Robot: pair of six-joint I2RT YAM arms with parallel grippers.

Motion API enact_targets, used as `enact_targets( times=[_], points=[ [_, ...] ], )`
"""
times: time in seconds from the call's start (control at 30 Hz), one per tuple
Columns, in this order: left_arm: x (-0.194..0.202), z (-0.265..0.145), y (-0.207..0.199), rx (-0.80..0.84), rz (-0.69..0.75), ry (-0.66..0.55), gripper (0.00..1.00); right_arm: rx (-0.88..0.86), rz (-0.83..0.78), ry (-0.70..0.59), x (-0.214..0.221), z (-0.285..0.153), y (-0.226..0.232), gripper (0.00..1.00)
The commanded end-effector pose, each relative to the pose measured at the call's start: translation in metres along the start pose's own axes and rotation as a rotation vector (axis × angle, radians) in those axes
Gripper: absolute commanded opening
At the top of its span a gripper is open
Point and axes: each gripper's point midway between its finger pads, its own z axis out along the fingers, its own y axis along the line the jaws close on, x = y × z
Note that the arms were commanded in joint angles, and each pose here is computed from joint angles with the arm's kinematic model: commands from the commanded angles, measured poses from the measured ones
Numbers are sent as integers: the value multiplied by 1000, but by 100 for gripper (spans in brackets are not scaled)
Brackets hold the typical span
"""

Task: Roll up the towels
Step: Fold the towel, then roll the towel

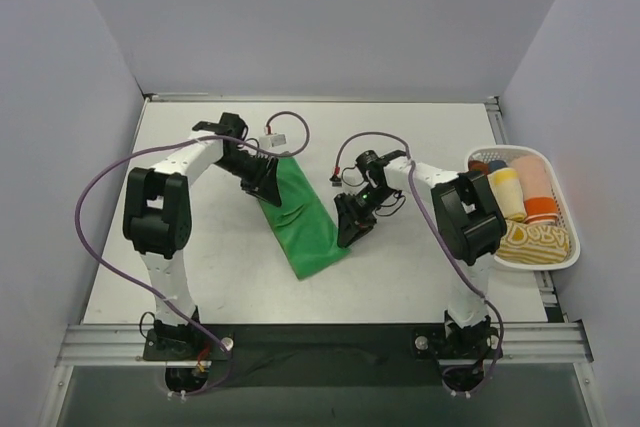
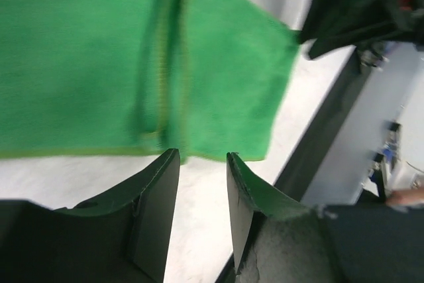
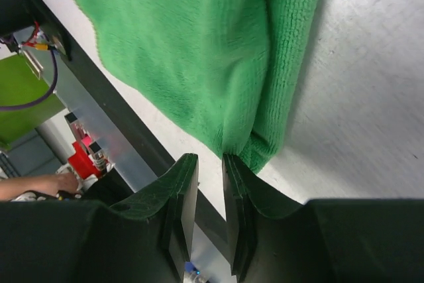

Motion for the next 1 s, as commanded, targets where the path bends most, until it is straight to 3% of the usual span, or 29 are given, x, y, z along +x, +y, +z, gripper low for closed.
enact_targets(
  times=[0.0,0.17,0.3,0.57,0.67,0.83,0.97],
  points=[
    [3,7,-56,178,95,-39,45,14,43,62,16,12,-9,23],
    [36,38,-50,179,21,58,42,19,105,99,25,22,-18,20],
    [40,60,-21,118,-33,72,42,-23,146,132,36,28,-12,21],
    [-22,48,17,32,30,-41,46,-86,104,195,64,38,20,23],
    [-29,38,25,23,39,-43,47,-129,89,183,62,34,35,24],
    [-34,2,-10,44,171,-118,48,-225,96,59,33,-3,50,25],
    [-14,-30,-51,-69,439,-173,53,-219,34,-72,-2,-42,54,27]
  ],
)
